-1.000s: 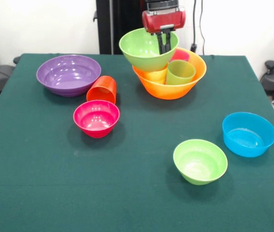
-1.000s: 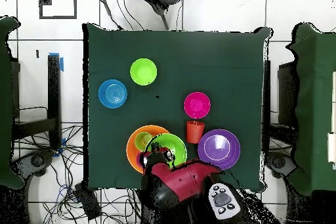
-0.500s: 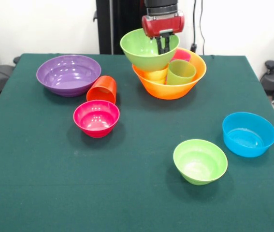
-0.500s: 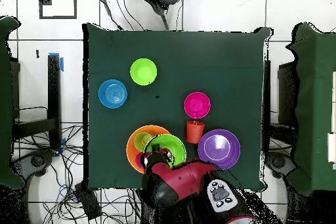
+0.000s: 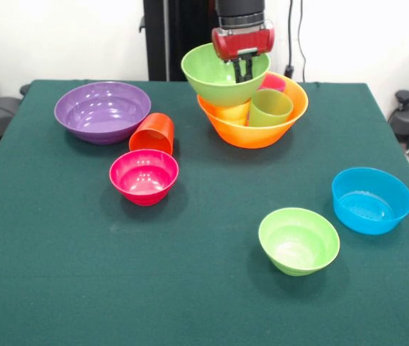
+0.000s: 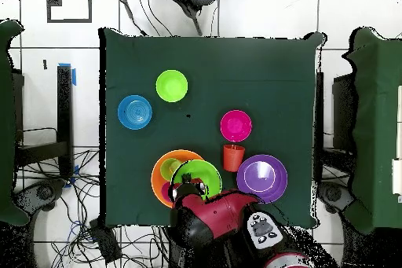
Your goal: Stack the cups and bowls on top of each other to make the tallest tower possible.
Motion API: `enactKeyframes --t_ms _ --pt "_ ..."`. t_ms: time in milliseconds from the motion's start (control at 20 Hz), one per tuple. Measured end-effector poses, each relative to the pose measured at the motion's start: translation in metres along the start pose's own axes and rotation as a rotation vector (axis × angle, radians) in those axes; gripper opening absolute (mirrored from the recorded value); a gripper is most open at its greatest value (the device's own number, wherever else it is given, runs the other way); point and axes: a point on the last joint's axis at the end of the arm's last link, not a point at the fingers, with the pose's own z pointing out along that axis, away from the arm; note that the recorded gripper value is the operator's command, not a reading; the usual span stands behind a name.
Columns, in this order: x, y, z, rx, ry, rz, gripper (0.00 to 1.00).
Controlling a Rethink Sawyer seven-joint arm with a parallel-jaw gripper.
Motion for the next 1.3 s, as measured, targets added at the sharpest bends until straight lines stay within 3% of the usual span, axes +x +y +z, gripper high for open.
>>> enactKeyframes --t_ms 400,1000,1300 --pt "-0.003 0.000 -0.001 -0.001 -0.016 0.001 0.00" --pt "-0.034 -0.011 -0.014 -0.014 -0.161 0.019 0.00" --pt "-0.046 -0.001 -0.016 -0.037 -0.189 0.014 0.00"
